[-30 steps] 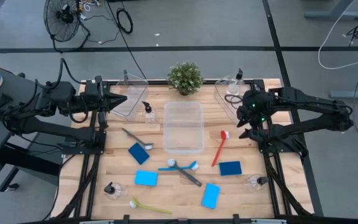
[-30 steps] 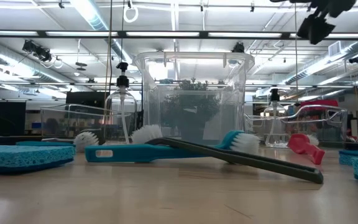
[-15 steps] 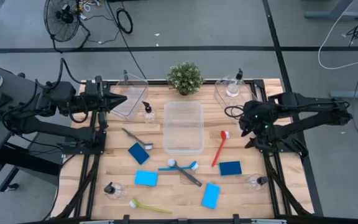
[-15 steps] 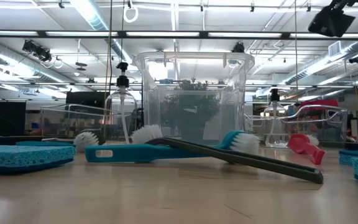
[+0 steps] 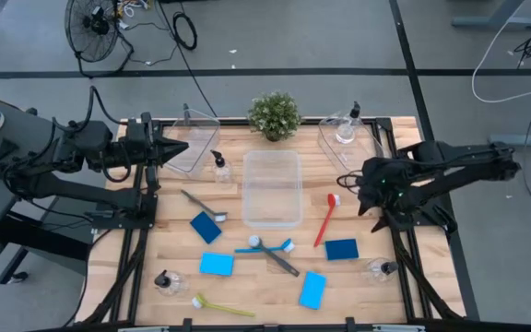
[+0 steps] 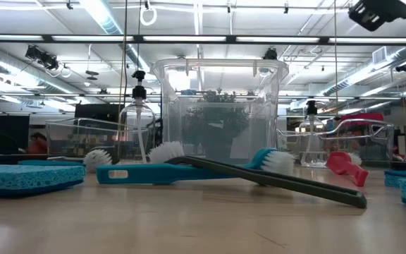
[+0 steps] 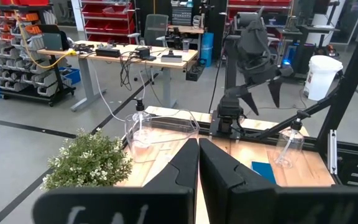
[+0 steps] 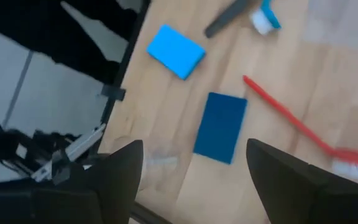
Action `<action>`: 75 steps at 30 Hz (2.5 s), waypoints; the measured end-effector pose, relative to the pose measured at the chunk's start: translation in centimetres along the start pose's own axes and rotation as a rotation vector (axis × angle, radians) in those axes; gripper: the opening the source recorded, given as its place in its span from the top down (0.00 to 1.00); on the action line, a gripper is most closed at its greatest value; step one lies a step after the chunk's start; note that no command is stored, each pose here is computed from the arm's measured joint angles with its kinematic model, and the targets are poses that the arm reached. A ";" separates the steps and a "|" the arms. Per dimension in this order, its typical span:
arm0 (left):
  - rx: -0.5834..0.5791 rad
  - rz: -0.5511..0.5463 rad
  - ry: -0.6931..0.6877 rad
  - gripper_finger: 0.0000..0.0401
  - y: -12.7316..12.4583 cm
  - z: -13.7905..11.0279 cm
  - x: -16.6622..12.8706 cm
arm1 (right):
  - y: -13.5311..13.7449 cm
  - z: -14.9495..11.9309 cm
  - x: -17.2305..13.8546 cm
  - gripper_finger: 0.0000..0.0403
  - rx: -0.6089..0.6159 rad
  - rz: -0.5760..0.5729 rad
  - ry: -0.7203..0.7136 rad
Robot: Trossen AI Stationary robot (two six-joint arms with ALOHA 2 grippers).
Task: Pick & Place Kitchen Sink Supplies
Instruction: Put the black soap dispenser into the right transparent bin
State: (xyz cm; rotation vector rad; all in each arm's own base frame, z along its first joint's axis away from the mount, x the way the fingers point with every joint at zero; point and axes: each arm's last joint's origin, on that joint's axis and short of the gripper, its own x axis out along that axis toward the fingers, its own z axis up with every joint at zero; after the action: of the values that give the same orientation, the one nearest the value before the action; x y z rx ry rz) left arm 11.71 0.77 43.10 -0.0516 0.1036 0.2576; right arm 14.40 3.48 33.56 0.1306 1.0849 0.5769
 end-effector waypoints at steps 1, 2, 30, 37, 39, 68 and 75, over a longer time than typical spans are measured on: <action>0.000 0.000 0.000 0.96 0.0 0.0 0.0 | 0.2 0.0 0.1 0.29 -0.024 0.006 0.003; 0.000 0.000 0.001 0.96 0.0 0.0 0.0 | 0.4 0.0 0.2 0.29 -0.042 0.013 0.007; 0.015 -0.023 0.067 0.96 0.0 -0.6 0.0 | 8.2 0.7 3.2 0.29 -0.272 0.216 -0.013; 0.015 -0.022 0.067 0.96 0.0 -0.6 0.0 | 9.5 0.4 4.6 0.29 -0.283 0.194 0.048; 0.015 -0.023 0.067 0.96 0.0 -0.6 0.0 | 9.8 0.2 4.8 0.29 -0.296 0.190 0.061; 0.015 -0.022 0.067 0.96 0.0 -0.6 0.0 | 11.6 -1.8 9.3 0.29 -0.291 -0.084 0.333; 0.014 -0.022 0.066 0.96 0.0 -0.6 0.0 | 11.8 -1.9 10.1 0.29 -0.267 -0.126 0.348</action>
State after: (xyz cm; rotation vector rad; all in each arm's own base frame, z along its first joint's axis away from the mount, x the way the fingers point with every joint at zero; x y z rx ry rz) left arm 11.63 0.69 42.46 -0.0469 0.1708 0.2329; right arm 11.66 18.18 29.05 -0.2790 1.3299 0.6389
